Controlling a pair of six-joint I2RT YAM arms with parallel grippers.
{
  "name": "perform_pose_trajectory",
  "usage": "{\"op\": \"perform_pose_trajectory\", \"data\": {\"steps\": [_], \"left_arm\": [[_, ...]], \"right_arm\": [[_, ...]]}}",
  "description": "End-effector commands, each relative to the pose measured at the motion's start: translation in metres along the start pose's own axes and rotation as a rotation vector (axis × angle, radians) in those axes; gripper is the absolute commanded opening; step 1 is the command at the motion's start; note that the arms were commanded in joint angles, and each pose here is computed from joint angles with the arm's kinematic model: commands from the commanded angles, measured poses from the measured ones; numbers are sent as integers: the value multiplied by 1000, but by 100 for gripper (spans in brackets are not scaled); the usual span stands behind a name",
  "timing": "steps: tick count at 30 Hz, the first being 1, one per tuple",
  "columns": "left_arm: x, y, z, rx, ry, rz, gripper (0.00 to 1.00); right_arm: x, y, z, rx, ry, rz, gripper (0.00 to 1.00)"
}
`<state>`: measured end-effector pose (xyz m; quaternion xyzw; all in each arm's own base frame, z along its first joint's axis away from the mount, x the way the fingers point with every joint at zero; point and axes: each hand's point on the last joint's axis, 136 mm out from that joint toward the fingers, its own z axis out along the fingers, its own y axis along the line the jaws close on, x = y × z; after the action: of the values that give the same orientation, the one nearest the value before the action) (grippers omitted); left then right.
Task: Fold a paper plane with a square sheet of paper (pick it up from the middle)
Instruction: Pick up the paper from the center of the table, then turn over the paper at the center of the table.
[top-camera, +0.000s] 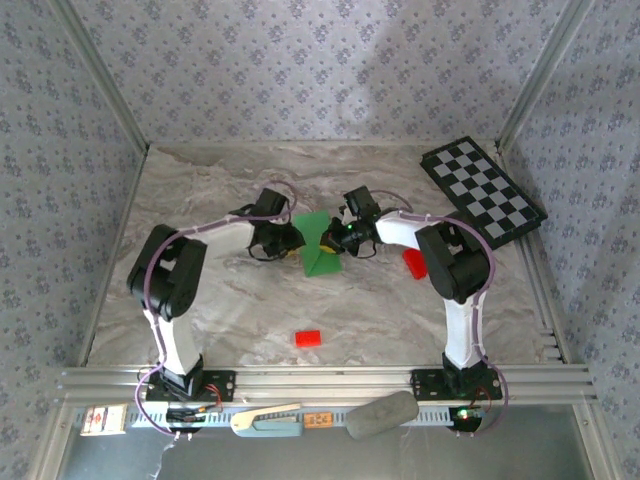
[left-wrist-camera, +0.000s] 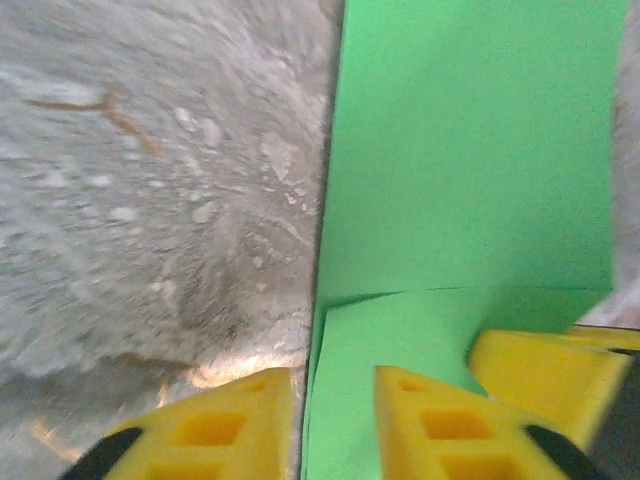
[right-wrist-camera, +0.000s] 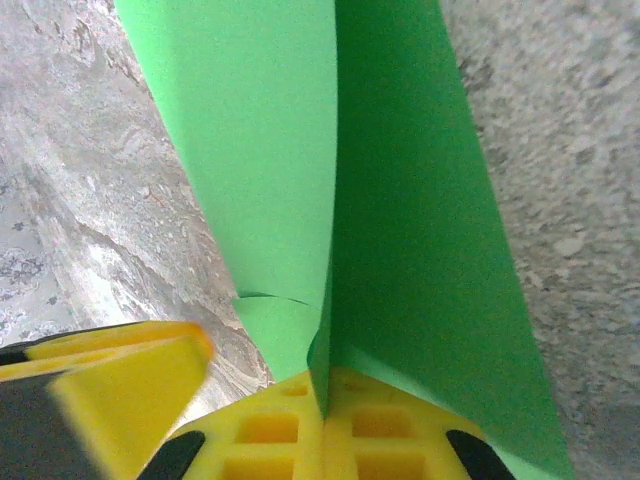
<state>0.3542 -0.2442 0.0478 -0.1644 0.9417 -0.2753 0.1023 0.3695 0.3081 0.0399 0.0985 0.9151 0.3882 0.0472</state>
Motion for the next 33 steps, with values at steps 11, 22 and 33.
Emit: {"op": "perform_pose_trajectory", "data": {"steps": [11,22,33], "left_arm": [[-11,-69,-78,562,-24,-26,74],[-6,-105,-94,728,-10,27,82],[-9,-103,-98,720,-42,34,47]], "right_arm": [[-17,94,-76,-344,-68,-161,3],[-15,119,-96,-494,-40,-138,5],[-19,107,-94,-479,-43,-107,7]]}}
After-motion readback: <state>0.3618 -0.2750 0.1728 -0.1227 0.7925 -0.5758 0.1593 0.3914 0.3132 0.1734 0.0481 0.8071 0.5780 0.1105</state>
